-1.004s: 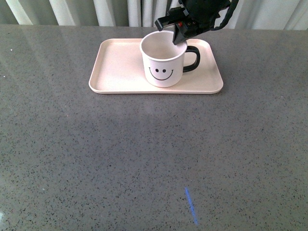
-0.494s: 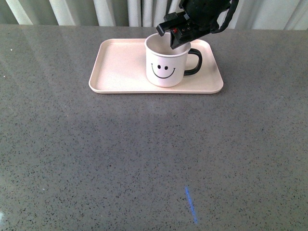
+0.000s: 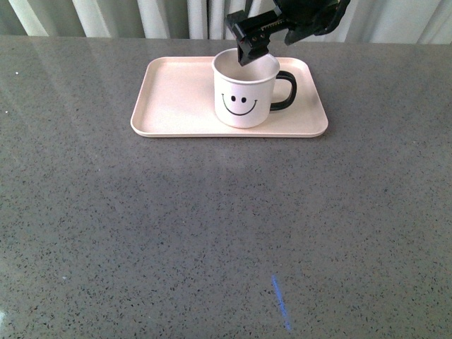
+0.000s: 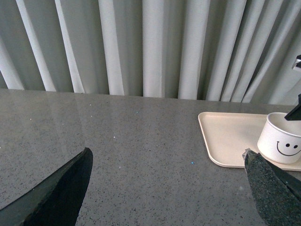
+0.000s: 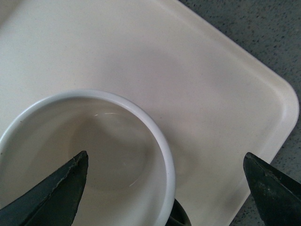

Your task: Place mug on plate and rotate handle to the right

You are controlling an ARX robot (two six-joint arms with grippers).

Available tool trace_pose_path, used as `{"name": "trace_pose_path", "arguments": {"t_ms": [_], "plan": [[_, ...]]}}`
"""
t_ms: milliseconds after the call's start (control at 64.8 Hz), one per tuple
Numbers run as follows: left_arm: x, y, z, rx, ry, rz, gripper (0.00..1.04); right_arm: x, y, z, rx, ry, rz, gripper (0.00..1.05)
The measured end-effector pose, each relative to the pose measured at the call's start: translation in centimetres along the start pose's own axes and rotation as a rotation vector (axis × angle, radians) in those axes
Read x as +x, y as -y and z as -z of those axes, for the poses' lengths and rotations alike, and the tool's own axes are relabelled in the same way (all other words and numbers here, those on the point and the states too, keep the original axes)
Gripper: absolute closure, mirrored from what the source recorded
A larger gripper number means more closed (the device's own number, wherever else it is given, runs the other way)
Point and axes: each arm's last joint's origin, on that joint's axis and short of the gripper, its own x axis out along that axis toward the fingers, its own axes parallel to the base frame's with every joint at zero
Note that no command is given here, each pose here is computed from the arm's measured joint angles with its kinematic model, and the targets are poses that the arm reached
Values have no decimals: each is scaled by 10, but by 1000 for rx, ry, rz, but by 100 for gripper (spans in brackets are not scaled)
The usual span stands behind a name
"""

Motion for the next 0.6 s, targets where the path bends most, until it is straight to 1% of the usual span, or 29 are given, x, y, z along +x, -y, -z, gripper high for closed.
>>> {"name": "trace_pose_path", "arguments": {"t_ms": [77, 216, 278, 371, 401, 417, 432, 448, 479, 510, 540, 602], "plan": [[0, 0, 0, 0, 0, 0, 9, -14, 4, -6, -3, 44, 2, 9], [0, 0, 0, 0, 0, 0, 9, -49, 10, -13, -1, 152, -42, 9], [0, 0, 0, 0, 0, 0, 9, -60, 11, -16, -2, 176, -38, 9], [0, 0, 0, 0, 0, 0, 9, -61, 12, -17, -2, 177, -37, 9], [0, 0, 0, 0, 0, 0, 9, -58, 11, -15, 26, 200, 12, 11], [0, 0, 0, 0, 0, 0, 9, -57, 12, -13, 47, 244, 86, 15], [0, 0, 0, 0, 0, 0, 9, -56, 12, -11, 64, 266, 124, 16], [0, 0, 0, 0, 0, 0, 9, -56, 12, -7, 112, 311, 198, 20], [0, 0, 0, 0, 0, 0, 9, -56, 11, 2, 171, 386, 272, 25], [0, 0, 0, 0, 0, -1, 9, -60, 9, 13, 222, 467, 326, 30], [0, 0, 0, 0, 0, 0, 9, -63, 8, 21, 246, 526, 347, 33], [0, 0, 0, 0, 0, 0, 9, -83, 4, 46, 301, 724, 384, 46]]}}
